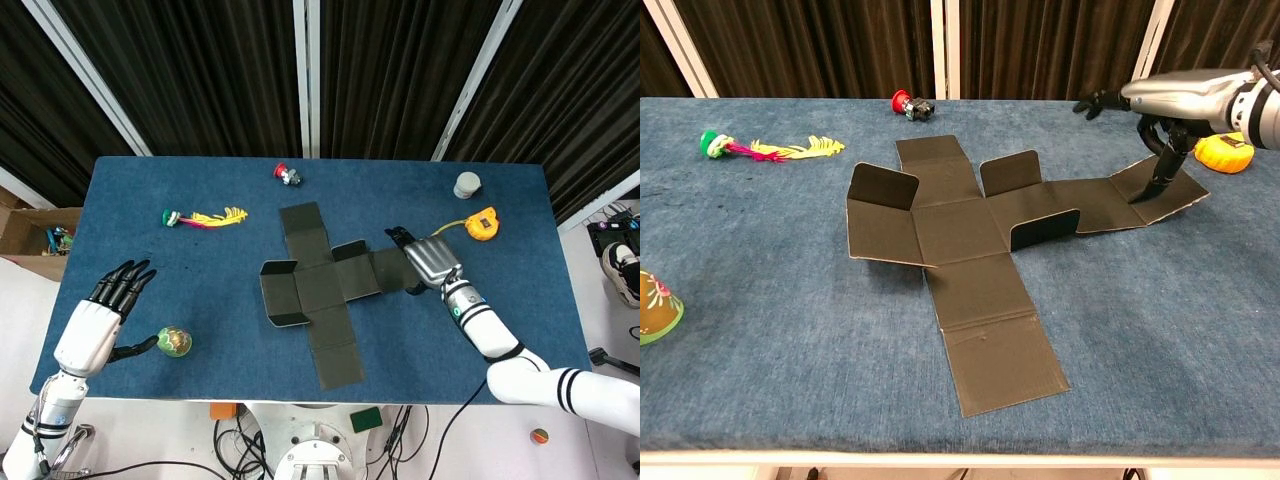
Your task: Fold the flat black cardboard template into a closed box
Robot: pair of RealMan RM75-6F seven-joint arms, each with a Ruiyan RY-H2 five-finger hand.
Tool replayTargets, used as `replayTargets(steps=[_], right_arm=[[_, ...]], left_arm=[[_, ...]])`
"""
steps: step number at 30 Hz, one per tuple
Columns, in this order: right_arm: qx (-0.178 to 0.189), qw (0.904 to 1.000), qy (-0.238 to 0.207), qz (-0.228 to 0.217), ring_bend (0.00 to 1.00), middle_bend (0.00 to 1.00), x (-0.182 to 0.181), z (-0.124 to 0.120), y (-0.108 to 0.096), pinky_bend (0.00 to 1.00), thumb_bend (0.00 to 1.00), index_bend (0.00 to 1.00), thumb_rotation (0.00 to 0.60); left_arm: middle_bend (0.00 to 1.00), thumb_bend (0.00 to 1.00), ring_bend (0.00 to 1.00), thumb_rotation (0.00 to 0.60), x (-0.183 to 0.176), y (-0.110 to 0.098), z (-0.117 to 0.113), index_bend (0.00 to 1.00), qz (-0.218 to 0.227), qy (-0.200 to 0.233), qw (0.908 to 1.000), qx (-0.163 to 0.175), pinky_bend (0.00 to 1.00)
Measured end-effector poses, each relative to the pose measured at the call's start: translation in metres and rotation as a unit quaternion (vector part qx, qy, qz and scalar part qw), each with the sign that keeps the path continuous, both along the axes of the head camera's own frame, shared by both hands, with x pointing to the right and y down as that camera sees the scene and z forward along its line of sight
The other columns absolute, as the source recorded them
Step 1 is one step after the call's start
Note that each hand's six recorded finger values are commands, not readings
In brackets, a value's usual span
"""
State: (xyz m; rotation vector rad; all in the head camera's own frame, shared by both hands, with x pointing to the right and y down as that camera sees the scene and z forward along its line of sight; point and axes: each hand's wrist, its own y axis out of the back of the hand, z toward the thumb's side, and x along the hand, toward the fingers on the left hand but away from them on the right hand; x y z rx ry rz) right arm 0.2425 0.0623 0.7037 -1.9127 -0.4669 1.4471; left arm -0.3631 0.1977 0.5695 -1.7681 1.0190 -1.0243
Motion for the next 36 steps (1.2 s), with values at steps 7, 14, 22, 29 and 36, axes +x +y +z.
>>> replayTargets(steps=[7,14,22,29,36], right_arm=[[-0.101,0.9946,0.016,0.016,0.68,0.05,-0.028,0.017,-0.006,1.0,0.09,0.0,0.6],[-0.129,0.9905,0.048,-0.003,0.68,0.05,-0.047,0.03,-0.012,1.0,0.13,0.0,0.6],[-0.127,0.9886,0.08,-0.007,0.68,0.05,-0.049,0.046,-0.011,1.0,0.13,0.0,0.6],[-0.104,0.9904,0.09,-0.012,0.68,0.06,-0.052,0.053,-0.009,1.0,0.13,0.0,0.6],[-0.103,0.9904,0.09,-0.016,0.68,0.07,-0.055,0.058,-0.003,1.0,0.13,0.0,0.6]], left_arm=[[0.04,0.02,0.01,0.6,-0.003,0.002,0.003,0.07,-0.002,-0.002,1.0,-0.006,0.16],[0.04,0.02,0.01,0.6,-0.004,0.002,0.005,0.07,-0.004,-0.002,1.0,-0.007,0.16],[0.04,0.02,0.01,0.6,-0.007,0.003,0.007,0.07,-0.009,-0.001,0.9999,-0.01,0.16],[0.04,0.02,0.01,0.6,-0.008,0.003,0.009,0.07,-0.01,0.001,0.9999,-0.012,0.16],[0.04,0.02,0.01,0.6,-0.01,0.004,0.011,0.07,-0.011,0.002,0.9998,-0.015,0.16]])
